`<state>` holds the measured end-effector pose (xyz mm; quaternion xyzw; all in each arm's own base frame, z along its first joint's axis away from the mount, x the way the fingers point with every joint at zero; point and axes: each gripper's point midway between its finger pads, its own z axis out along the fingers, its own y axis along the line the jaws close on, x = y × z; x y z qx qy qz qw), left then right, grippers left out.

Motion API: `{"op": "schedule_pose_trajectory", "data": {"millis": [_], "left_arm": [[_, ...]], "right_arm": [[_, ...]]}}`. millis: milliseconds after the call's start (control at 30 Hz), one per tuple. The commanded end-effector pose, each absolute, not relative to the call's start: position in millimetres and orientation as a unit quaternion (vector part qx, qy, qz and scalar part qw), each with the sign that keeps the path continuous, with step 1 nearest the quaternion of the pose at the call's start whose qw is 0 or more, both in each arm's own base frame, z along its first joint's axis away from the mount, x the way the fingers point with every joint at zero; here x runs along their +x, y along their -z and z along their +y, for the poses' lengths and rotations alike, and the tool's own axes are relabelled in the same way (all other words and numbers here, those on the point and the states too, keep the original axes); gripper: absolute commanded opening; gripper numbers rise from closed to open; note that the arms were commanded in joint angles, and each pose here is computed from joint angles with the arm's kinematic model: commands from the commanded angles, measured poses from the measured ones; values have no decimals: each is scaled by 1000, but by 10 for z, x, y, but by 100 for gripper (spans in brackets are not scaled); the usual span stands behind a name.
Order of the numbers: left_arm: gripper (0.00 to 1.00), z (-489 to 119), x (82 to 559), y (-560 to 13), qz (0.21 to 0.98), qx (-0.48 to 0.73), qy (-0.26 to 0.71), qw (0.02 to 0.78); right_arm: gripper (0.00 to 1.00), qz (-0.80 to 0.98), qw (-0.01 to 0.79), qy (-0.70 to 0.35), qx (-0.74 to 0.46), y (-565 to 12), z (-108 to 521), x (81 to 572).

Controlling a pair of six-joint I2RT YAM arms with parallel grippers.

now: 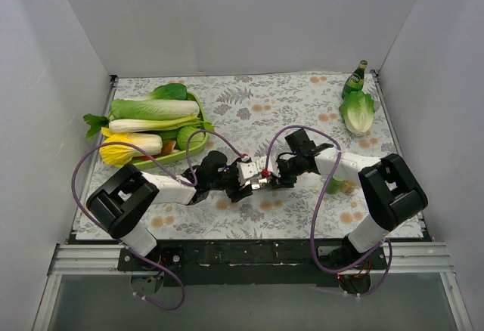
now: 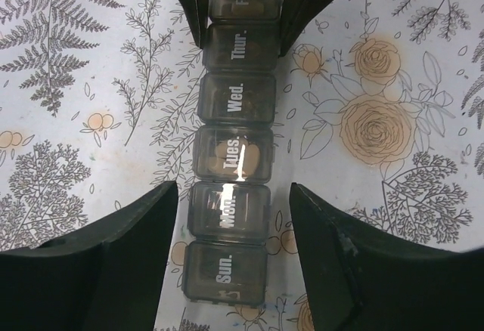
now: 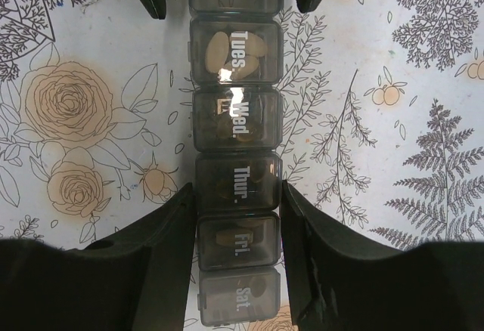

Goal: Sort the pills into containers

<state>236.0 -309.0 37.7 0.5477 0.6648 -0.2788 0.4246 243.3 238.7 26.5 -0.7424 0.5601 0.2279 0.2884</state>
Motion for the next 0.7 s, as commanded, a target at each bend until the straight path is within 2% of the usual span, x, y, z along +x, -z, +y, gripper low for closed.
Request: {"op": "schedule_pose_trajectory", "data": {"millis": [0,200,400,667], "left_arm": [[56,-3138,2370,-406,665,550,273,425],[33,-3106,2340,-370,672,550,272,415],[23,-3076,2318,-371,674,547,271,415],[0,-3123,2246,-488,681,539,296,397]], "right_arm": [[40,553,302,-231,-741,-336,2445,2416],[38,555,301,-229,-741,-329,2438,2418],[38,556,301,-226,-741,-319,2426,2419],[37,559,300,-222,-741,-300,2407,2420]]}}
